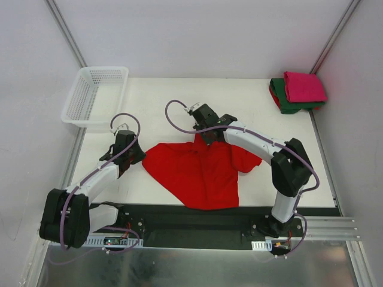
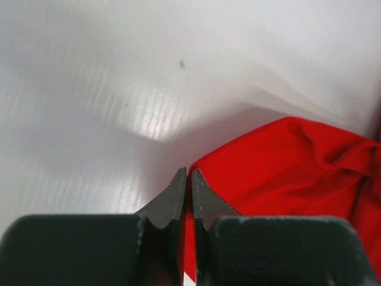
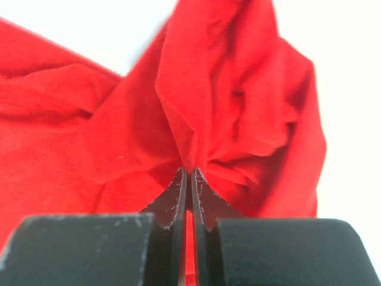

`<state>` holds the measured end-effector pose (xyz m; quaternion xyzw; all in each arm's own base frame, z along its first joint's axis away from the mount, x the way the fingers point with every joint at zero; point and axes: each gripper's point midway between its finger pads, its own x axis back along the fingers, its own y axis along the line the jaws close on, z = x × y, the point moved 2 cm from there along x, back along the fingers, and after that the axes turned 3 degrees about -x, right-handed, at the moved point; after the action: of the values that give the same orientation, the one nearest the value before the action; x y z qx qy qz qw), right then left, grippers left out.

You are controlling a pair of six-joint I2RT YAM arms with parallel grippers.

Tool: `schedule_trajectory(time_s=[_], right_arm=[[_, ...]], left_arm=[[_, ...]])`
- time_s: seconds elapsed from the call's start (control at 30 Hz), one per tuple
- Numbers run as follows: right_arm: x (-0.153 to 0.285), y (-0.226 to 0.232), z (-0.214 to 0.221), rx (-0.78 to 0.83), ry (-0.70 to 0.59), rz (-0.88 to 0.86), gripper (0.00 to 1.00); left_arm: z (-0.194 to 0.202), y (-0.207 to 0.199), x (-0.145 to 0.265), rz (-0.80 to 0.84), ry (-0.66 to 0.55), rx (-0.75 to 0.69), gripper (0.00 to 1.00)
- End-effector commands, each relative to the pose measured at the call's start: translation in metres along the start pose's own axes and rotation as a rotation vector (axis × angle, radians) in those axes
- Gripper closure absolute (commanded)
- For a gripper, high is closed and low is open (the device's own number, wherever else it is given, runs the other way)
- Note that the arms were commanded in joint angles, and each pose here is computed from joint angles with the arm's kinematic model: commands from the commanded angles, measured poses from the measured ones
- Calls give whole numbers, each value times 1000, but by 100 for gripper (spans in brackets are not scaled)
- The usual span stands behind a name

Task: Fold and stack the t-shirts
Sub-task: Flatten out the tshirt

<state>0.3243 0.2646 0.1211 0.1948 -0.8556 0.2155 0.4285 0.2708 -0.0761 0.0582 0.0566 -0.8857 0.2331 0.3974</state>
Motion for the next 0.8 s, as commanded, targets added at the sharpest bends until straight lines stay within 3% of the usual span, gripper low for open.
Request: schedule_trajectory(time_s=[0.0, 0.33, 0.77], right_arm=[[46, -40, -21, -77, -128, 92, 99], [172, -127, -46, -268, -420, 287, 99], [330, -187, -8, -466, -747, 432, 99]], left_arm=[[-49, -21, 36, 57, -130, -89, 100], [-101, -42, 99, 91, -293, -180, 100], [-142, -53, 169, 109, -457, -244, 100]])
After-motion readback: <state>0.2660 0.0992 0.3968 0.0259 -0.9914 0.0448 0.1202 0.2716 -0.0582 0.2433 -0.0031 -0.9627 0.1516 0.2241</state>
